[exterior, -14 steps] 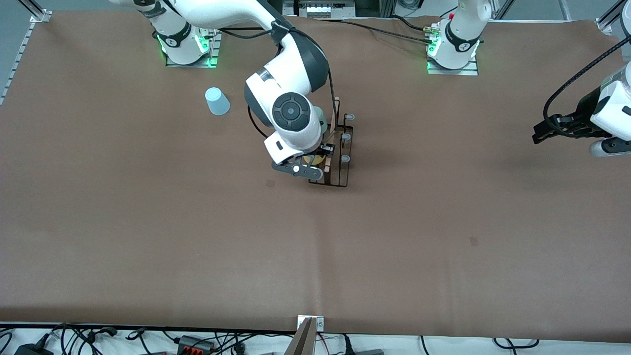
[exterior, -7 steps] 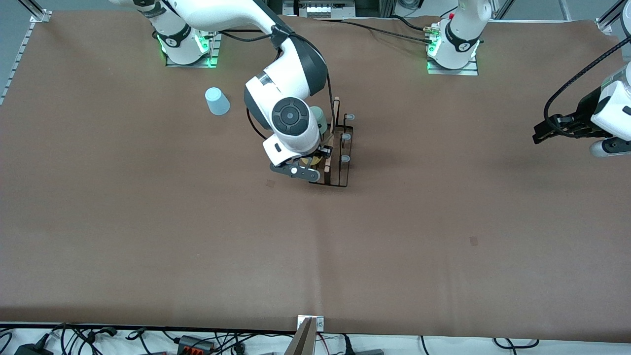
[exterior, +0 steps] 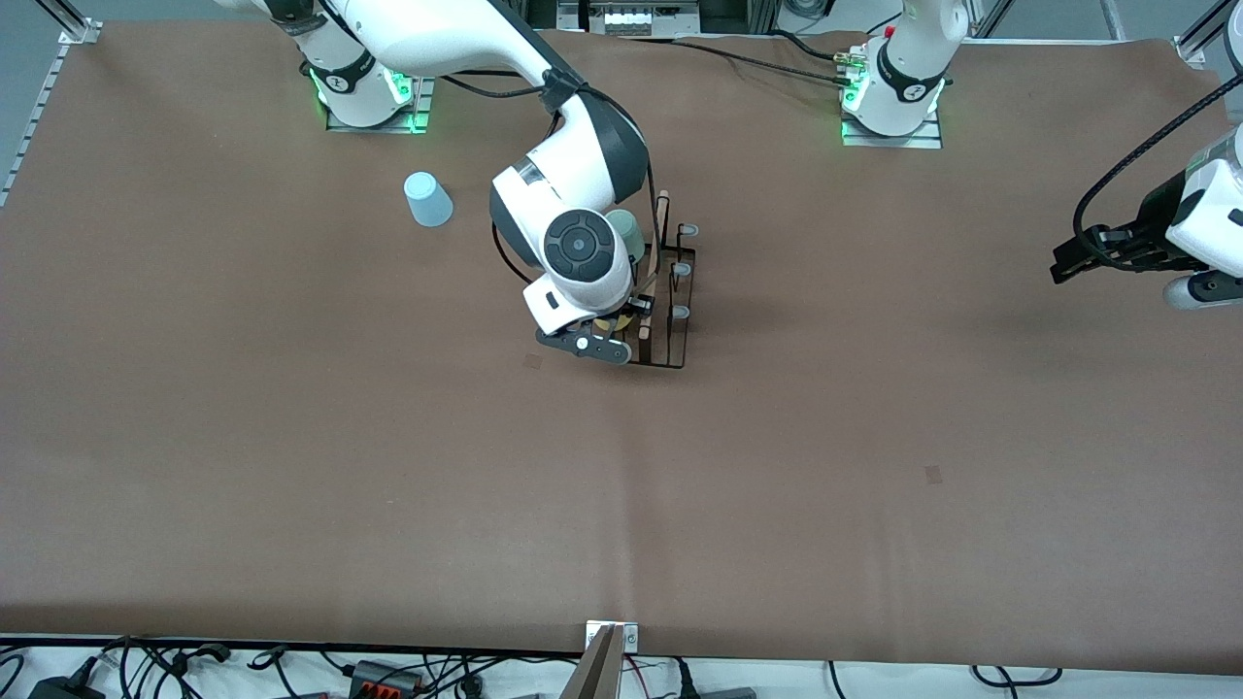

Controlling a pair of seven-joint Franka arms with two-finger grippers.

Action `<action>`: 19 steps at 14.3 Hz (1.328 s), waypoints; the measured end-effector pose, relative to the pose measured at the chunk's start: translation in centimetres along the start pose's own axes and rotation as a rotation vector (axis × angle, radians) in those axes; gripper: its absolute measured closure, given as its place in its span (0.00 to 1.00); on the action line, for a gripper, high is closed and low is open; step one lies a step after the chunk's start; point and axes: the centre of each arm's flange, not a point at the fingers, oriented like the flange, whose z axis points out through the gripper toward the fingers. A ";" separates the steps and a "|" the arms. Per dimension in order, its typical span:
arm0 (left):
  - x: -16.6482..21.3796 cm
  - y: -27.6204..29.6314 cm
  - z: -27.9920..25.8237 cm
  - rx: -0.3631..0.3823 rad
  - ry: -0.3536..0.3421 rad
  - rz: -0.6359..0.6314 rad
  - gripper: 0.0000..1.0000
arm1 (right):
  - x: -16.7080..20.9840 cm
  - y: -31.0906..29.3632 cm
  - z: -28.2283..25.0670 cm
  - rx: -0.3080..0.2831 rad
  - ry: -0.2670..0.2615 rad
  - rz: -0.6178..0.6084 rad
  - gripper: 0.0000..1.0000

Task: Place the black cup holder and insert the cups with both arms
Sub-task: 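Lower the yellow cup onto a holder peg with the right gripper, then open the right gripper and withdraw it from the holder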

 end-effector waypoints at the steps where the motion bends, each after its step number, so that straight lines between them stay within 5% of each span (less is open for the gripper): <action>1: 0.0 0.0 0.0 0.000 0.000 0.000 0.00 | 0.0 0.0 0.1 -0.001 0.000 0.001 0.29; 4: 0.0 0.0 0.0 0.000 0.000 0.000 0.00 | 0.2 0.0 -0.1 0.003 0.005 0.003 0.01; 6: 0.0 0.0 0.0 0.000 0.000 0.000 0.00 | 0.6 0.2 -1.5 0.011 0.033 0.004 0.00; 11: 0.0 0.0 0.0 0.000 0.000 0.000 0.00 | 4.0 5.6 -11.8 -0.015 0.228 0.017 0.00; 19: 0.0 -0.1 0.0 0.000 0.000 -0.001 0.00 | 13.9 20.8 -19.8 -0.072 0.237 -0.141 0.00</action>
